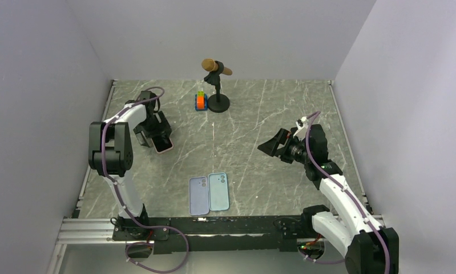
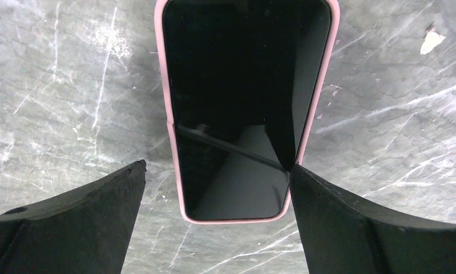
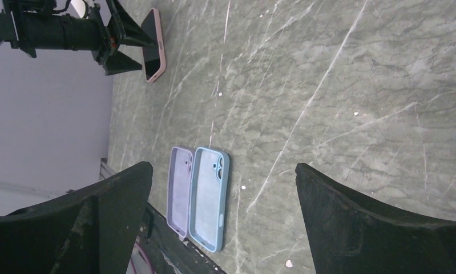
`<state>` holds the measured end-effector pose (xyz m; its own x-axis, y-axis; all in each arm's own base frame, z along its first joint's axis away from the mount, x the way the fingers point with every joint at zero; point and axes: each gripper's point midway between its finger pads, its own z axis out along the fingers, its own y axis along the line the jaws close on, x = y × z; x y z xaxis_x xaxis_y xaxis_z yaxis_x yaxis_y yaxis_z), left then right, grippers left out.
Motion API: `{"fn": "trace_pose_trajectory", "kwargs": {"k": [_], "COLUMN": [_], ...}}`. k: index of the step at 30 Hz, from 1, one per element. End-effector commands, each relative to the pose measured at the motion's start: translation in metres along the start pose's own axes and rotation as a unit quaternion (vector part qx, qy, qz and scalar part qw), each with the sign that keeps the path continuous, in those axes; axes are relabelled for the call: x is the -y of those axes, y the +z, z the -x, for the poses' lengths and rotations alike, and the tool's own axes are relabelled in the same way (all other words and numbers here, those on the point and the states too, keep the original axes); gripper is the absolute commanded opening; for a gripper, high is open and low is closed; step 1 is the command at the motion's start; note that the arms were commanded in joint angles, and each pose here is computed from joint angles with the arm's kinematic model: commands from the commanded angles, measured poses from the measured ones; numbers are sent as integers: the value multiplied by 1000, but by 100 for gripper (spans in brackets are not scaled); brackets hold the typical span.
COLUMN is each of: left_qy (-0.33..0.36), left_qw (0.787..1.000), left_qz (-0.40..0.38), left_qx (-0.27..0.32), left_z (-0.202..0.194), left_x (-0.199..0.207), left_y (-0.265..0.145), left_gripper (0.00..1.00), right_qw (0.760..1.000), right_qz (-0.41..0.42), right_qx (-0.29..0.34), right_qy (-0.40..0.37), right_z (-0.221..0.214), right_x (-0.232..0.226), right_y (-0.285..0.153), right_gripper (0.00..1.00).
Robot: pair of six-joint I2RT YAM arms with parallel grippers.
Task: Take the phone out of the phone case
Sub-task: Pick up the phone at the center of the board.
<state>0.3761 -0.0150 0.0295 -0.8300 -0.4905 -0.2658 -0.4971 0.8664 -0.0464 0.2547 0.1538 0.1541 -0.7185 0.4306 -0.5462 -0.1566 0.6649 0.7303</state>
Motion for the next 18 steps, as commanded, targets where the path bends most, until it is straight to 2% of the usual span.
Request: {"fn": "trace_pose_trajectory", "kwargs": {"k": [1, 9, 18], "left_qy": [6, 0, -3], "left_qw": [1000, 999, 999], "left_qz": [-11, -35, -45], "left_qx": [-2, -21, -11], "left_z": [3, 7, 11], "left_x": [8, 19, 20], "left_y": [5, 14, 17], "left_gripper": [99, 90, 95], "right_qw": [1000, 1000, 1000], "right_qz": [13, 13, 8], "right_qx": [14, 16, 13], "right_qy": [-11, -9, -5], "right_z": [7, 8, 6], "right_x": [-6, -5, -1], "right_y": [1, 3, 4], "right_gripper": [100, 100, 100]}}
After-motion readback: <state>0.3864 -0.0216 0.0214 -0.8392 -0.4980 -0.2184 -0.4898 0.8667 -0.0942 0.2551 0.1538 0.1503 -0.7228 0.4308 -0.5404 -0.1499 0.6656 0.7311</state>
